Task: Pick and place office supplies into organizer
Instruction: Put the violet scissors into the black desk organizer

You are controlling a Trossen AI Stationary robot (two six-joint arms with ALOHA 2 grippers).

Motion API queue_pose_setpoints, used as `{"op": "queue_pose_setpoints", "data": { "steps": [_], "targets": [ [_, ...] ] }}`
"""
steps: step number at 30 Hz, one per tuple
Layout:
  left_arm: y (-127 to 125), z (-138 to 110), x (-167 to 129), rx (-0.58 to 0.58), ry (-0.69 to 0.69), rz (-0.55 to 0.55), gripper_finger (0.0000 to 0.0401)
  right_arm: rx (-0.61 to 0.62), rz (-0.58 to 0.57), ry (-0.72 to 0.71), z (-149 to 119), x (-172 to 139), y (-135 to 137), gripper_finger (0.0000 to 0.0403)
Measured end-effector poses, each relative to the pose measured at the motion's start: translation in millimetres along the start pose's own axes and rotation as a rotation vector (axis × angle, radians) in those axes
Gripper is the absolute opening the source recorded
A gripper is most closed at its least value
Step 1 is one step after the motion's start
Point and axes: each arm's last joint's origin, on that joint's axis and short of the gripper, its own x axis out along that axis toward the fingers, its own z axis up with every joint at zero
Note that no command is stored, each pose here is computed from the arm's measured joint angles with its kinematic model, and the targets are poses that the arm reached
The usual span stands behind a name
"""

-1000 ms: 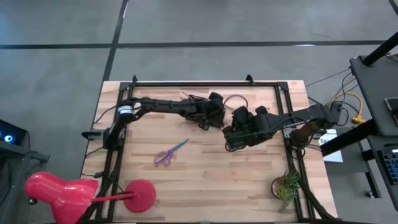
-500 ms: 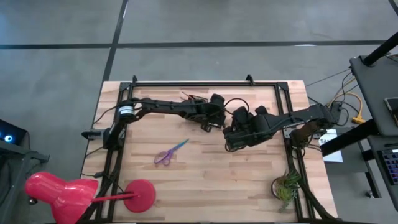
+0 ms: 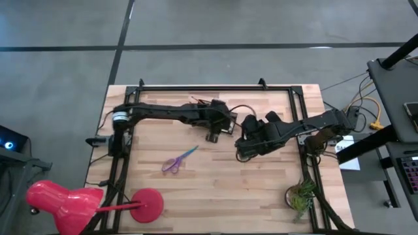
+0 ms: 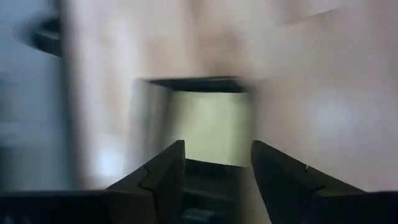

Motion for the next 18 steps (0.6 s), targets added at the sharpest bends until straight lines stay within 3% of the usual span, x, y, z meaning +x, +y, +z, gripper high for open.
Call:
{"op": "queue_pose_setpoints", "data": {
  "steps": [2, 4, 14, 18],
  "targets": [
    [-10.1, -7.4, -9.9, -0.106, -0.021, -0.131, 0.017, -0.087, 0.042, 0.026, -0.5, 1.2, 3.8, 0.0061],
    [-24.4, -21.5, -18.1, -0.172, 0.021, -0.185, 0.0169, -0.135, 0.109, 0.04, 1.5, 2.6, 9.4, 0.0058],
    [-113.2, -111.5, -62.3, -0.527, 0.115, -0.253, 0.0106, -0.308, 0.564, -0.027, 19.0, 25.8, 47.3, 0.0051],
    [-139.1, -139.6, -79.5, -0.711, 0.153, -0.216, 0.0081, -0.337, 0.772, -0.092, 25.4, 39.9, 60.0, 0.0053]
  ]
}}
